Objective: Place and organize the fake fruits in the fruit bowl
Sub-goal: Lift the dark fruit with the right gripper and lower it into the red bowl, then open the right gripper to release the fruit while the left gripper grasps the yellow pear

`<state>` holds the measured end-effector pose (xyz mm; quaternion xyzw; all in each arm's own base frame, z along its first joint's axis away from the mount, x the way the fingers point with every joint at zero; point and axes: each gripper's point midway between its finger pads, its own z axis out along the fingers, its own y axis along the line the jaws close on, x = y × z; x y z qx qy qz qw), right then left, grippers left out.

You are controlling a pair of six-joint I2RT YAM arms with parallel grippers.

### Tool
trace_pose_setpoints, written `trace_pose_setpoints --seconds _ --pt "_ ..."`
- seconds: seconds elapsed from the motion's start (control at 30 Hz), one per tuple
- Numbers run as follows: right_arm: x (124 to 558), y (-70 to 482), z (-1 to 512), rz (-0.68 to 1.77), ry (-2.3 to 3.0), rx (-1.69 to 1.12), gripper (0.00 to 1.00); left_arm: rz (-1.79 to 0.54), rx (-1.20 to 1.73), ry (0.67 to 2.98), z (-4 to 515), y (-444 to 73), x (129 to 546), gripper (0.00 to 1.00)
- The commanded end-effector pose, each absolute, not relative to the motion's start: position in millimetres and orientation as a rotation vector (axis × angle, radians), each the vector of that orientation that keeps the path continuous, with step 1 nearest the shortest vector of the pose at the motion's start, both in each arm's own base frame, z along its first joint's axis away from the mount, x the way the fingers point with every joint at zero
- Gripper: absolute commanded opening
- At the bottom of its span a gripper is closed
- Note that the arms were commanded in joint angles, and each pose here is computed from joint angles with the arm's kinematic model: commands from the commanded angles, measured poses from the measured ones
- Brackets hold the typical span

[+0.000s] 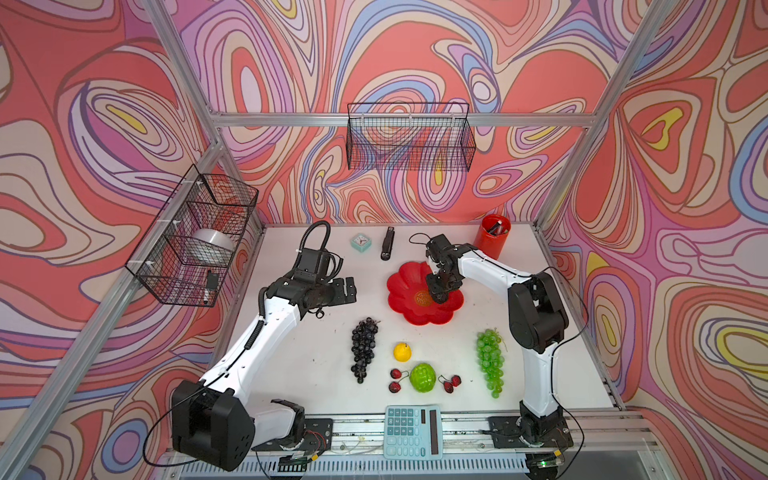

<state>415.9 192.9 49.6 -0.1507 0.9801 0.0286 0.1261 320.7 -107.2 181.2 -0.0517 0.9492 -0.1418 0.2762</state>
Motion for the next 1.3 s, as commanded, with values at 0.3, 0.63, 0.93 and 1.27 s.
trace_pose_setpoints --seconds 0.3,0.63,0.93,1.27 --pt "428.5 208.5 37.2 0.151 2.866 -0.448 0.48 -0.363 -0.184 2.599 186.4 -102.4 307.3 1.00" --pt "437.9 206.9 80.0 0.133 2.772 -0.463 0.86 -0.566 -0.133 2.724 179.6 -131.3 293.5 0.97" --pt "431.1 200.6 156.5 0.132 2.637 -0.428 0.85 -0.640 0.094 2.867 165.6 -177.4 265.5 0.94" --pt "387.4 171.5 183.7 0.138 2.509 -0.328 0.83 -0.536 0.511 2.997 131.6 -251.8 209.3 0.82"
